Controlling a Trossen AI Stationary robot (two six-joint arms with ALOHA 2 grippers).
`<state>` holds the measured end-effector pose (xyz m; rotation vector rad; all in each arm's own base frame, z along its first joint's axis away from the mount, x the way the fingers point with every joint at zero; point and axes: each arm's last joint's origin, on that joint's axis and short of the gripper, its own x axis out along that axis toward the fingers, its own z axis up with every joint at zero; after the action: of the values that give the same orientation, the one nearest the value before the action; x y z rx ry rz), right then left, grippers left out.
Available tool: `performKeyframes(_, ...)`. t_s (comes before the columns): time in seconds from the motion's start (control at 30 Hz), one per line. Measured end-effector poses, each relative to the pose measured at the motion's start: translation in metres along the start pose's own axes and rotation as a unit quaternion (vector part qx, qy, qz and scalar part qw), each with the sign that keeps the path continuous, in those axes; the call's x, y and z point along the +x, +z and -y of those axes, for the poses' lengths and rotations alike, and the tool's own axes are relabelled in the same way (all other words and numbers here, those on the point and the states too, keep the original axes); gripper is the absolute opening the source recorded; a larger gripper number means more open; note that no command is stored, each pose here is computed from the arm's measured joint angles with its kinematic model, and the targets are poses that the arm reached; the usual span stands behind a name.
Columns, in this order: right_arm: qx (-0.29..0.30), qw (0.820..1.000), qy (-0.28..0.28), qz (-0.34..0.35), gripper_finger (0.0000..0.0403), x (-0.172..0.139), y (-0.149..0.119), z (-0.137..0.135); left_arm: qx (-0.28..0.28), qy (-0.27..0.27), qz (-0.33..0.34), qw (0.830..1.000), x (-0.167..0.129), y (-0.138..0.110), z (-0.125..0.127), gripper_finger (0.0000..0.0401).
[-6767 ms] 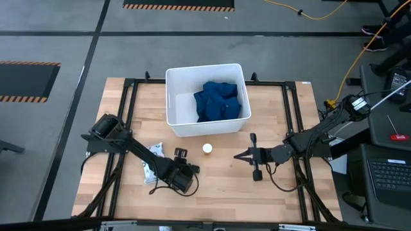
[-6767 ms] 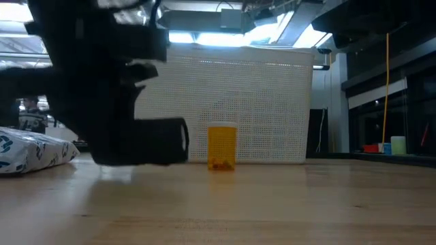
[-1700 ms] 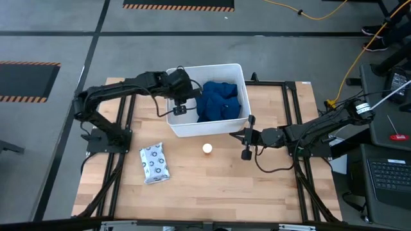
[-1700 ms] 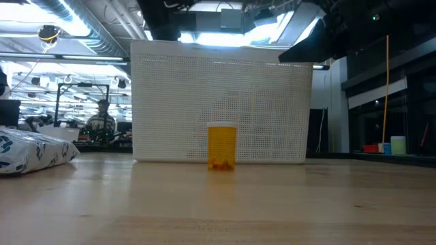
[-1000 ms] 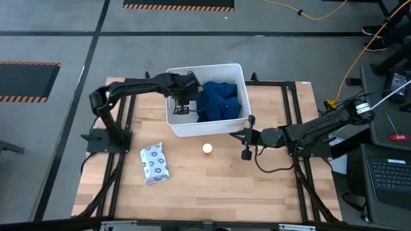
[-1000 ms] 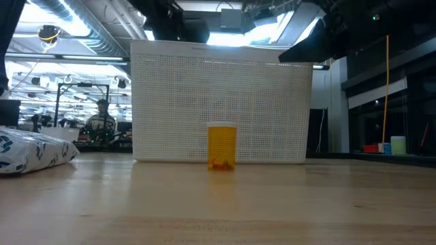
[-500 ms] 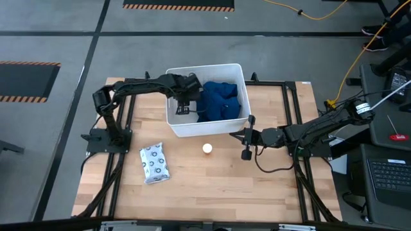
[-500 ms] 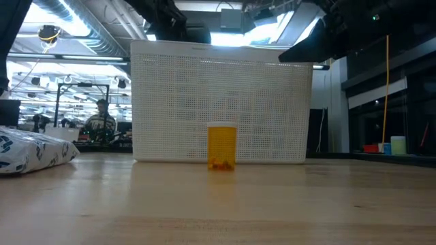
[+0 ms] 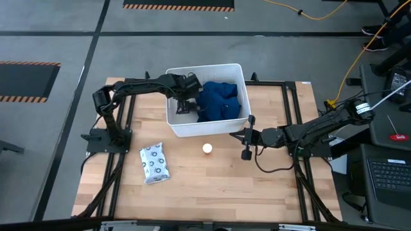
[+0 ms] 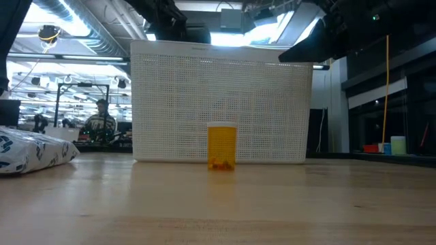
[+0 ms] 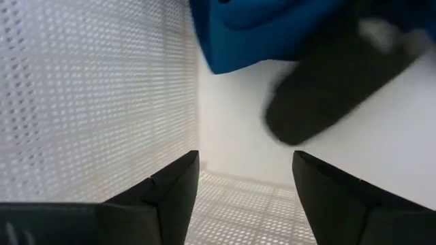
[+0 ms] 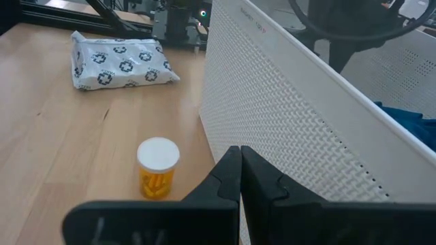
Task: Pick & place medical supplies in basket/bin
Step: Put the orange pill bottle into the white bin
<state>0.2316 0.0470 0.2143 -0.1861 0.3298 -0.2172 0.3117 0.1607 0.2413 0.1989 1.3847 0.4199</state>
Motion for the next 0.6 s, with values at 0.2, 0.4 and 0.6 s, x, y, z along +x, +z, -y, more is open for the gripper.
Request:
performKeyframes(0.2, 0.000, 1.000, 0.000, 0.000, 0.0006, 0.000, 0.000, 0.000, 0.021, 0.011, -0.001, 1.000, -0.006, -0.003, -0.002, 0.0230)
performKeyframes(0.4, -0.001, 1.000, 0.000, -0.001, 0.0006, 0.000, 0.000, 0.000, 0.022, 0.030, 0.026, 0.999, -0.028, -0.006, -0.003, 0.0215)
performKeyframes(0.6, -0.001, 1.000, 0.000, -0.001, 0.0006, 0.000, 0.000, 0.000, 0.010, 0.050, 0.079, 0.996, -0.066, -0.016, -0.008, 0.0201)
